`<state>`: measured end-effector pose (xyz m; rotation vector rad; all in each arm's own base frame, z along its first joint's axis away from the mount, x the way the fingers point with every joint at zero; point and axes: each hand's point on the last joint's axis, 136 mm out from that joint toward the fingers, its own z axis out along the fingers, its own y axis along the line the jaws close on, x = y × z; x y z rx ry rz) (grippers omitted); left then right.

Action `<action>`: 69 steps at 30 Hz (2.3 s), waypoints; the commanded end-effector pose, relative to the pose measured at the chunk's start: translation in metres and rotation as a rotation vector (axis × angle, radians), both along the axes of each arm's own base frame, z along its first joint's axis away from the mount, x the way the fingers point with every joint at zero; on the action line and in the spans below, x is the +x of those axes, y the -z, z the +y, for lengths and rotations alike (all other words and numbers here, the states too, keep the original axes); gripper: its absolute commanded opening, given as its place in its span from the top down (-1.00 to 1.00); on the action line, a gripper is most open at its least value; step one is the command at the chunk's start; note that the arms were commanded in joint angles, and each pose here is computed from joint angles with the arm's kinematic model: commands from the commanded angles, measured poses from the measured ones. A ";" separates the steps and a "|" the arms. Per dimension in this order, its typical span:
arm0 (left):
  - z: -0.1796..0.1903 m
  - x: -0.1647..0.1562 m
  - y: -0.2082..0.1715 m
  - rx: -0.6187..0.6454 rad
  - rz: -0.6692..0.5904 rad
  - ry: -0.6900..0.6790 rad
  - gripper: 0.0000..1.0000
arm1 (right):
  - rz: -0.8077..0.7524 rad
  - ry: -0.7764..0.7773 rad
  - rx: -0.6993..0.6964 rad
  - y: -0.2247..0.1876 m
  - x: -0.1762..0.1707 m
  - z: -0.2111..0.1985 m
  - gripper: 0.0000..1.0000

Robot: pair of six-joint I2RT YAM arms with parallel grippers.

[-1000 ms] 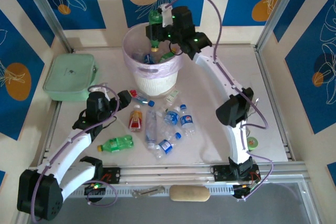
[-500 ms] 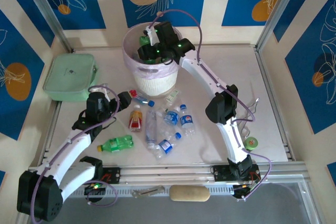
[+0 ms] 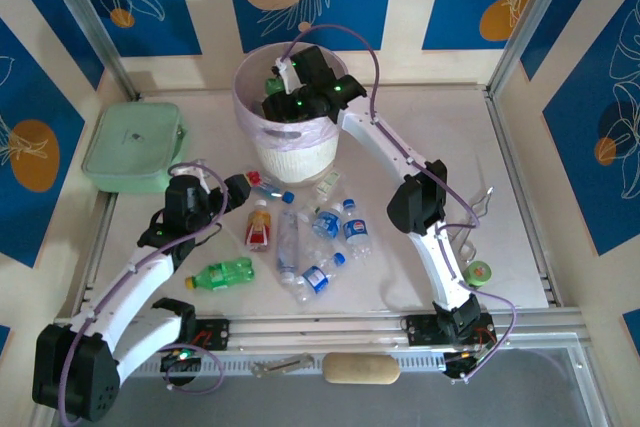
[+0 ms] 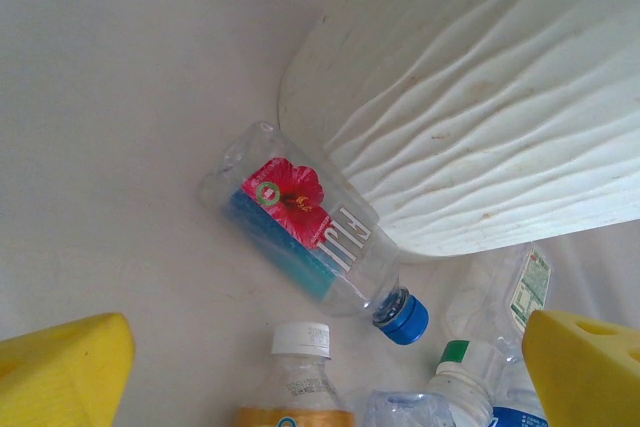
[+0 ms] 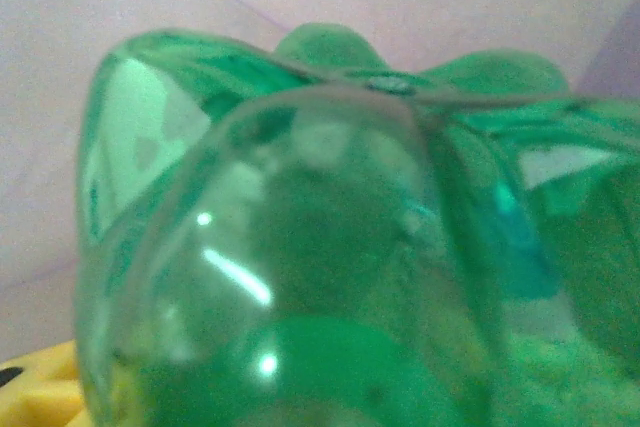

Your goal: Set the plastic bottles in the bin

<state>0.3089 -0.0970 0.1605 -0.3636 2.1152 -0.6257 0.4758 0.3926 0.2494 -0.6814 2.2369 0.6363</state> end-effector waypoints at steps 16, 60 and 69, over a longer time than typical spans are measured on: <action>0.002 0.002 -0.007 -0.005 -0.018 -0.008 -0.99 | -0.133 -0.017 0.049 -0.050 0.001 0.011 -0.82; 0.027 -0.106 0.006 0.094 0.533 -0.187 -0.99 | -0.129 0.321 0.192 -0.025 -0.102 -0.155 -0.98; 0.006 -0.164 0.041 0.002 0.779 -0.296 -0.99 | -0.080 0.403 0.239 -0.004 -0.107 -0.189 -0.98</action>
